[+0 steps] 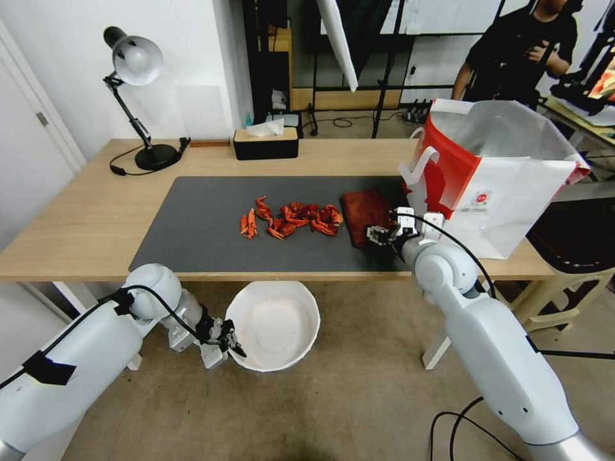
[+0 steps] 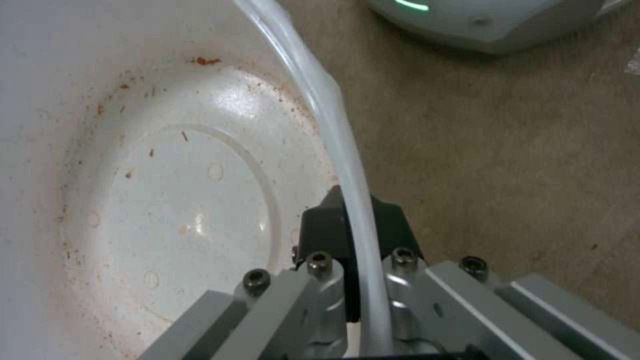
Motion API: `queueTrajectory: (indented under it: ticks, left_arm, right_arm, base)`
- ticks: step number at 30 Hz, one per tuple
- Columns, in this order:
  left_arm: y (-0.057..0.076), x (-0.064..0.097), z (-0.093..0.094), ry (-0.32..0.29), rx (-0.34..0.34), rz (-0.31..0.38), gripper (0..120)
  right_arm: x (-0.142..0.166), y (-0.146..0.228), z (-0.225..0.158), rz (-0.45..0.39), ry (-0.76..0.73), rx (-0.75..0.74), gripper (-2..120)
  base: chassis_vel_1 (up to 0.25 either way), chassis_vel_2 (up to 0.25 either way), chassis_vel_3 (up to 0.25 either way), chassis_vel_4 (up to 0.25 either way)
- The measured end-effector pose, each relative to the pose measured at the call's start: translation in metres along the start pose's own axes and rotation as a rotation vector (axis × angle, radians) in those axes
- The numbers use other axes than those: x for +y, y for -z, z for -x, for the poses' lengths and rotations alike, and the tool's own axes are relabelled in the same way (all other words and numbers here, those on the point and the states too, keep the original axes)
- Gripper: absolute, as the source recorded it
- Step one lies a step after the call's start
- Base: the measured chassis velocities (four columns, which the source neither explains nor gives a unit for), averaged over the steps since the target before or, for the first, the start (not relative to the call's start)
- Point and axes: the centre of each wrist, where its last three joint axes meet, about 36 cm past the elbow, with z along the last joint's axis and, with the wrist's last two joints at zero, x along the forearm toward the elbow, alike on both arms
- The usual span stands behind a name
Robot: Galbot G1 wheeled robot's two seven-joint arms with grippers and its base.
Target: Sweep shrimp from table into container with towel, then put container into takeout bag.
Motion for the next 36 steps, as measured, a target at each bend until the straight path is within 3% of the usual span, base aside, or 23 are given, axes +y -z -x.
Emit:
queueTrajectory:
  ticks: [6,8,11,14,31,36]
  left_arm:
    - [0.000,-0.002,0.003,0.003,-0.006,-0.001,0]
    - [0.000,-0.002,0.003,0.004,-0.007,-0.001,0]
    - [0.000,-0.002,0.003,0.010,-0.009,0.001,0]
    - [-0.001,-0.003,0.003,0.014,-0.010,0.002,0]
    - [-0.003,-0.004,0.005,0.023,-0.014,0.000,0]
    - [-0.004,-0.004,0.004,0.032,-0.014,0.001,0]
  right_arm:
    - [0.001,-0.003,-0.001,0.000,-0.002,0.005,26]
    - [0.001,-0.003,-0.001,0.000,-0.002,0.006,25]
    - [0.000,-0.004,-0.001,0.000,-0.003,0.010,7]
    - [-0.001,-0.005,-0.001,0.000,-0.003,0.012,2]
    - [-0.007,-0.006,-0.008,0.005,0.011,0.010,2]
    - [-0.004,0.003,-0.021,-0.015,0.079,-0.044,2]
  base:
    - [0.000,0.000,0.000,0.000]
    - [0.000,0.000,0.000,0.000]
    - [0.000,0.000,0.000,0.000]
    - [0.000,0.000,0.000,0.000]
    - [0.000,0.000,0.000,0.000]
    - [0.000,0.000,0.000,0.000]
